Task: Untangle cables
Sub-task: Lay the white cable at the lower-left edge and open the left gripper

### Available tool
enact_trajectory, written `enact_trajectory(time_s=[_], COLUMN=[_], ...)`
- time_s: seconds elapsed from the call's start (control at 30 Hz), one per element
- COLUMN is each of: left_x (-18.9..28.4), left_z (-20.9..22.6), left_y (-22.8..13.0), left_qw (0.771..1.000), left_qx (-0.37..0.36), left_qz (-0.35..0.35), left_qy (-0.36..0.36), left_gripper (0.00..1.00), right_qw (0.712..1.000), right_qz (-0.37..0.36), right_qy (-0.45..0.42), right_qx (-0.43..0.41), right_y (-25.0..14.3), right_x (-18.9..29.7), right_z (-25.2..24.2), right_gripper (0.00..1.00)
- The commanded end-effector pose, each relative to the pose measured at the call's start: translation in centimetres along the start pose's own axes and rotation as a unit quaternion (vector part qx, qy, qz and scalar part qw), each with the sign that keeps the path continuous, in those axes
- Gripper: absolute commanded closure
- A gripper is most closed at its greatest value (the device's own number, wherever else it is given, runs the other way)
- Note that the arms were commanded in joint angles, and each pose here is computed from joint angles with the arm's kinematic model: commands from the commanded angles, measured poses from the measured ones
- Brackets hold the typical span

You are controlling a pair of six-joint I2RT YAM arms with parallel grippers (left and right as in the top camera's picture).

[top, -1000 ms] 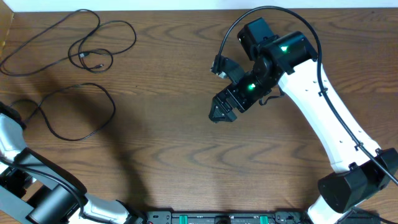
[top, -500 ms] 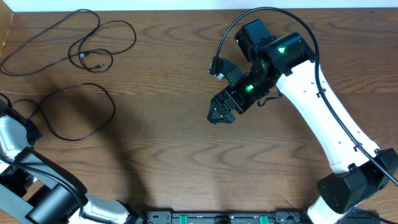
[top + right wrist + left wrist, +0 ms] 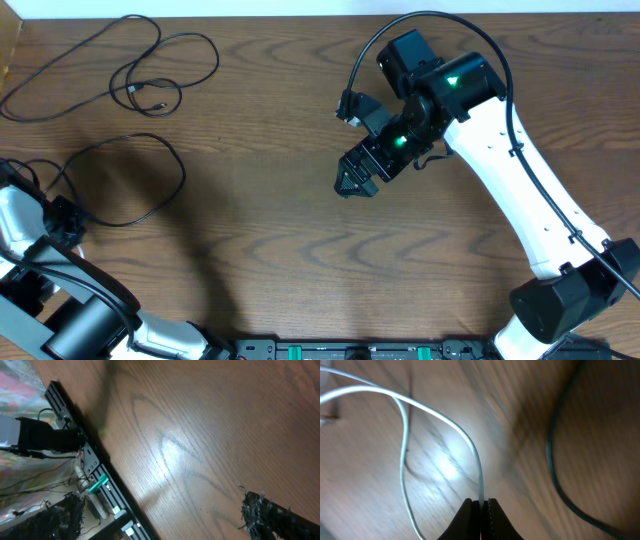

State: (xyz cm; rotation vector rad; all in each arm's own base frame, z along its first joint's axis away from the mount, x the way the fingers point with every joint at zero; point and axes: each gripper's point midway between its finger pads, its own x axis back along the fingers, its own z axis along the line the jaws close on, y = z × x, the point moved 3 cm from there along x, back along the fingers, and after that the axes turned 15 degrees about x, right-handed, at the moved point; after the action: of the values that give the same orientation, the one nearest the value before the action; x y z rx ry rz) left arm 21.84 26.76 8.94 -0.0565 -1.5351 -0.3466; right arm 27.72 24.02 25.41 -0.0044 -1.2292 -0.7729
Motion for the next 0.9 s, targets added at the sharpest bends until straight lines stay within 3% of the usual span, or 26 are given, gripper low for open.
enact_trajectory(time_s=[0.0, 0.23, 0.47, 0.6, 0.87], left_x=[0.0, 0.1, 0.0, 0.0, 0.0], left_z=[-1.1, -0.5, 2.9, 2.7, 2.5], left_y=[-1.5, -2.4, -2.1, -2.1, -2.0], left_qw=[0.998, 0.997, 0.994, 0.994, 0.994], left_qx=[0.030, 0.032, 0.057, 0.062, 0.062], left_qz=[0.044, 0.063, 0.034, 0.037, 0.033], left_qy=[-0.040, -0.025, 0.090, 0.081, 0.079], left_gripper=[0.92, 0.92, 0.91, 0.35, 0.26], right_qw=[1.000, 1.000, 1.000, 1.000, 1.000], right_qz=[-0.003, -0.003, 0.000, 0.001, 0.001], right_qy=[-0.004, -0.004, -0.002, -0.002, -0.002], right_qx=[0.011, 0.005, -0.006, -0.007, -0.007], right_y=[0.1, 0.1, -0.1, -0.1, -0.1], right_x=[0.2, 0.2, 0.2, 0.2, 0.2], right_z=[0.3, 0.3, 0.3, 0.3, 0.3], right_gripper=[0.01, 0.01, 0.01, 0.01, 0.01])
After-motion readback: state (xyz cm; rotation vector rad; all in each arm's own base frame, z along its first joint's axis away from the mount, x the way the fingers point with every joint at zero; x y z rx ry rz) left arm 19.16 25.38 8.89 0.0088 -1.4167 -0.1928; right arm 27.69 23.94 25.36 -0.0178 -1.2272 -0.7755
